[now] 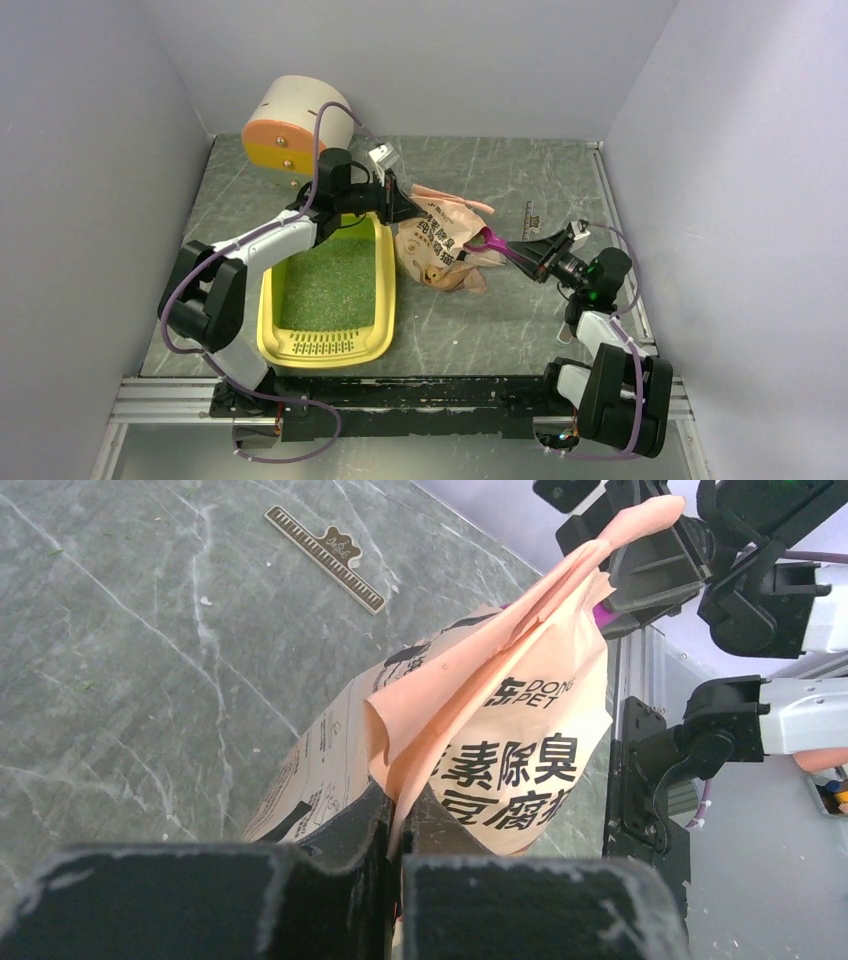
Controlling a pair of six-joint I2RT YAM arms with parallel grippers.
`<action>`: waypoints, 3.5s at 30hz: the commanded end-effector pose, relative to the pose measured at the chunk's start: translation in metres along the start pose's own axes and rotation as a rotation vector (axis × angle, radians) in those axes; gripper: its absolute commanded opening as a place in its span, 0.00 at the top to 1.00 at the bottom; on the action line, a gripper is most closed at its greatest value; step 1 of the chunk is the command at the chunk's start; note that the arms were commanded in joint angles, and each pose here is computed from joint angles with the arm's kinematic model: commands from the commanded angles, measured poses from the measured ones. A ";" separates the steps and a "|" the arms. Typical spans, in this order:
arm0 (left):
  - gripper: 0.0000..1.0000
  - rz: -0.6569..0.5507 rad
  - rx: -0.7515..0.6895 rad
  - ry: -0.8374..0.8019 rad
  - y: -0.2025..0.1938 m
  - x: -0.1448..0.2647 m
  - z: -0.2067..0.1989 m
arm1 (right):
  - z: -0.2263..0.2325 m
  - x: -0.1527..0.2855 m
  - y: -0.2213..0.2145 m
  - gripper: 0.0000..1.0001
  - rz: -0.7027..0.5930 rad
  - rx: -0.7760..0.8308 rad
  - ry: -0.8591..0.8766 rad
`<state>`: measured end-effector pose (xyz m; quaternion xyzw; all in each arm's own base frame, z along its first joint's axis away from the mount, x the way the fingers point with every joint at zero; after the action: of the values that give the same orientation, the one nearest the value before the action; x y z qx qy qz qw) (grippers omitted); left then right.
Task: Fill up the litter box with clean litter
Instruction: 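Scoop the cat litter from the cat litter bag.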
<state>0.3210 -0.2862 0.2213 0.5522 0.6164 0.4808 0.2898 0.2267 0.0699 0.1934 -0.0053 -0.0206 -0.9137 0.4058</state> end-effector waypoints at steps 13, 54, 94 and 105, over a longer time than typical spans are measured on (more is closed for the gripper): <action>0.95 -0.096 -0.050 0.047 0.031 0.010 -0.008 | 0.002 -0.006 -0.007 1.00 0.079 0.081 -0.108; 0.95 -0.063 -0.021 0.147 0.019 0.018 0.011 | 0.029 0.031 0.009 1.00 -0.132 0.029 -0.114; 0.95 -0.029 0.115 0.284 0.005 0.029 0.043 | 0.045 0.040 -0.010 1.00 -0.201 0.057 -0.087; 0.95 -0.036 0.119 0.266 0.001 0.031 0.042 | 0.062 0.039 -0.008 1.00 -0.193 0.097 -0.048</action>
<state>0.3432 -0.2526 0.2086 0.5132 0.6767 0.4962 0.1803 0.1947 0.0487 0.2393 -0.0352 -0.0621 -0.9484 0.3089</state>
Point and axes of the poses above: each gripper's point midway between its finger pads, its own x axis back along the fingers, its own z axis along the line the jaws close on, y = z × x, the point moved 5 cm from there along x, back along the fingers, and after that the axes turned 4 degrees about -x, right-handed, at the moved point
